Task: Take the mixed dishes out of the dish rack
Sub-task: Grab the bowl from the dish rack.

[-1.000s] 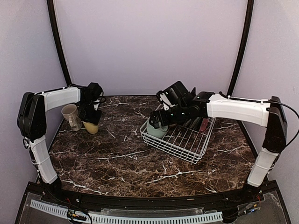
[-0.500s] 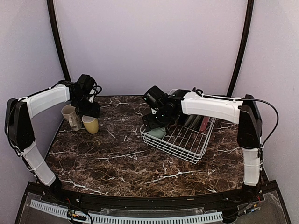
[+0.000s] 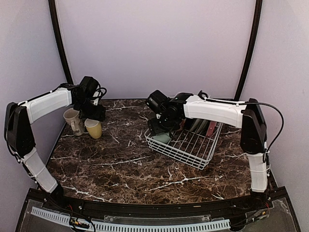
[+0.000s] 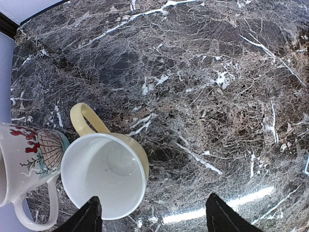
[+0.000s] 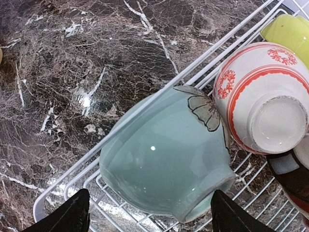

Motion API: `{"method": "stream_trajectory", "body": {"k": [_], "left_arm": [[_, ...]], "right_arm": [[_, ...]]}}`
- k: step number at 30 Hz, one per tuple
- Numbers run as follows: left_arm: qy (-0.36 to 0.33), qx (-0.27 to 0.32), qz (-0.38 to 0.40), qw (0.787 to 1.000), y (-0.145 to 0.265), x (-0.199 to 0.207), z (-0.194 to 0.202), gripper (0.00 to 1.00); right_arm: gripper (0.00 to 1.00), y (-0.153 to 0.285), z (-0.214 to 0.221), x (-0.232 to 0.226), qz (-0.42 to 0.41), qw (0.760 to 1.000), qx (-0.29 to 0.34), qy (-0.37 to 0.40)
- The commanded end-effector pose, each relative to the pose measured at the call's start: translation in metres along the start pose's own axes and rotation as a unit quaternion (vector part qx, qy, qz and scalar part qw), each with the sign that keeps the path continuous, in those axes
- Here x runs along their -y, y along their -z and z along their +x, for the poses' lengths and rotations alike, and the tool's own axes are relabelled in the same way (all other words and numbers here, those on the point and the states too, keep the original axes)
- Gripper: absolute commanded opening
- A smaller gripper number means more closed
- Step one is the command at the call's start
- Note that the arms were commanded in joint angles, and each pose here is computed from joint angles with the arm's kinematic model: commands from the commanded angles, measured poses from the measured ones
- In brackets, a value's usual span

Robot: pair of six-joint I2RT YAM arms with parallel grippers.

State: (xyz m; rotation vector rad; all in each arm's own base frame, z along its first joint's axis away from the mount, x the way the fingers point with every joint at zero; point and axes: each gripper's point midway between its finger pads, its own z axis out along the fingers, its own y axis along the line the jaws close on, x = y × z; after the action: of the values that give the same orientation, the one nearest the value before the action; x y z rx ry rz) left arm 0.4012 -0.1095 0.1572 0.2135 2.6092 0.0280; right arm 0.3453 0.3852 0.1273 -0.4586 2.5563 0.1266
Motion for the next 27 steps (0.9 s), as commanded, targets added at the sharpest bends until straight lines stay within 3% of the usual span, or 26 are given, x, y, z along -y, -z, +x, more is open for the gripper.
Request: {"method": "stream_trajectory", "body": {"k": [1,12,18,27], "left_arm": [[-0.002,0.014,0.018,1.000,0.013,0.006,-0.001,0.73],[0.000,0.018,0.027,0.999,0.015,0.008,-0.002,0.72],[0.000,0.016,0.036,0.999,0.014,0.013,-0.001,0.72],[-0.001,0.015,0.040,0.999,0.014,0.015,0.000,0.72]], "right_arm": [[0.85,-0.013,-0.003,-0.012,-0.010,1.000,0.016,-0.015],[0.97,-0.044,0.012,0.004,0.053,0.998,0.003,-0.021],[0.99,-0.037,0.016,0.028,0.090,0.995,0.012,-0.049],[0.99,-0.032,0.000,0.016,0.050,0.997,0.049,-0.019]]}}
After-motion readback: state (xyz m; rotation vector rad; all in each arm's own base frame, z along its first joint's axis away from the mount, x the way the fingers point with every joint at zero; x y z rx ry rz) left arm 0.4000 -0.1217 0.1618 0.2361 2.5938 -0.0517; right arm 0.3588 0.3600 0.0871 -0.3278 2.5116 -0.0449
